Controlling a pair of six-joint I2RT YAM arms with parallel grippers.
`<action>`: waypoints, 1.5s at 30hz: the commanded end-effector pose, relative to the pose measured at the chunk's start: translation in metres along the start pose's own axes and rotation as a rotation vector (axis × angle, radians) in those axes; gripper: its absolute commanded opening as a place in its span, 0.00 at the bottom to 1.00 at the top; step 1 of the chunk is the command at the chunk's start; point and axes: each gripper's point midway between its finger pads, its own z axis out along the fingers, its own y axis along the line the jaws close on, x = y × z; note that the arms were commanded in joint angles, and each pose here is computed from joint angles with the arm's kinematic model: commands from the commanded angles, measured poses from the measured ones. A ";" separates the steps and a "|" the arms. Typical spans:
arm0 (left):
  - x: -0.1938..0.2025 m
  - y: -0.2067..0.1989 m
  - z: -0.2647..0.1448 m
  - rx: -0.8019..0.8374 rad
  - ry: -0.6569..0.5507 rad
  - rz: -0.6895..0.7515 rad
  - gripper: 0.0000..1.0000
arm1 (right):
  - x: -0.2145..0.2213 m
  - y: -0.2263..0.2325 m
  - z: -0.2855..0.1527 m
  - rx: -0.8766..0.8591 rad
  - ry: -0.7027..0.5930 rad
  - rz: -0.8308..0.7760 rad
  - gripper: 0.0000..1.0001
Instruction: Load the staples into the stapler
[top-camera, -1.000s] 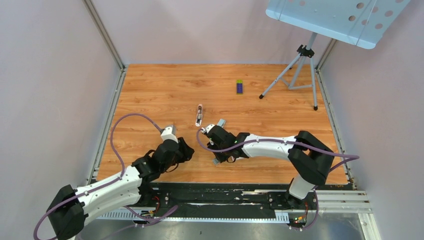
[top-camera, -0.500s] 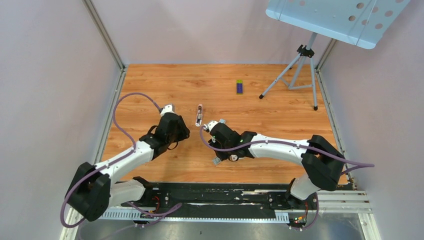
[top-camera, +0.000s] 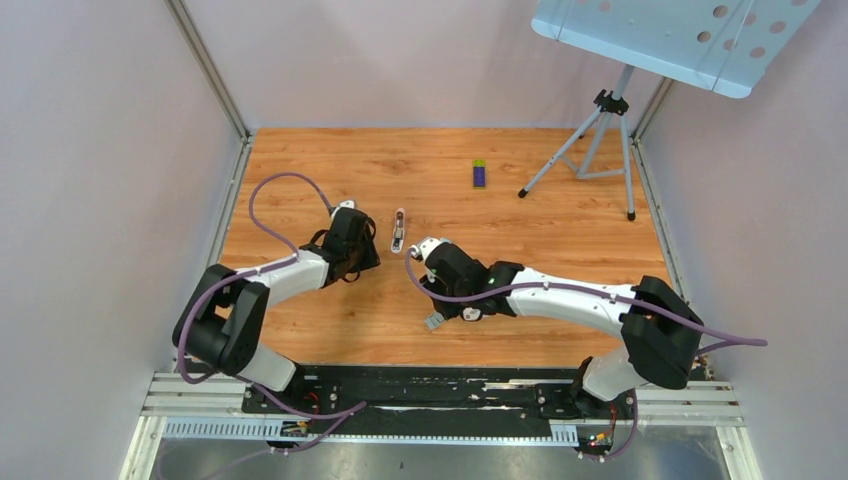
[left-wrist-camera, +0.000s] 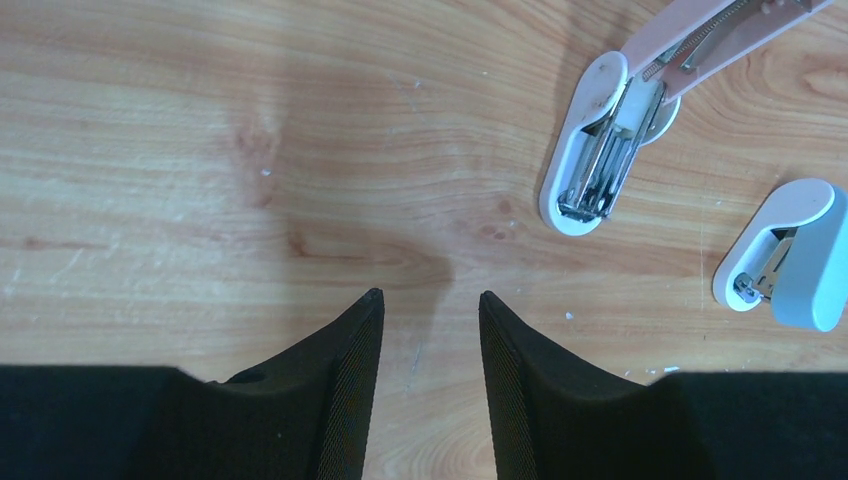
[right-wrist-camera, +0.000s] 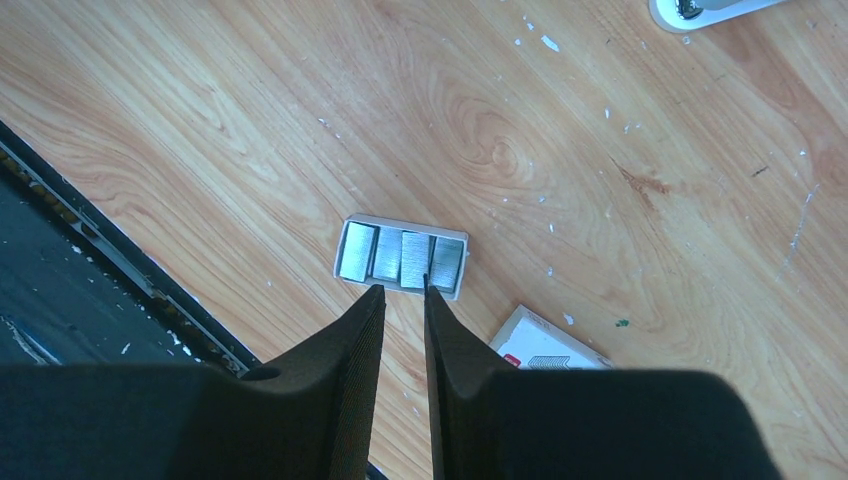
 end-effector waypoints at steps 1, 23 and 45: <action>-0.010 -0.016 0.009 0.059 0.004 0.029 0.42 | -0.001 -0.008 -0.007 0.017 0.011 -0.001 0.25; 0.020 -0.052 0.032 0.274 0.097 -0.025 0.32 | 0.006 -0.008 0.001 -0.024 0.033 0.010 0.26; -0.022 -0.055 0.040 0.205 -0.011 0.074 0.50 | -0.001 -0.017 -0.011 0.023 -0.015 0.021 0.33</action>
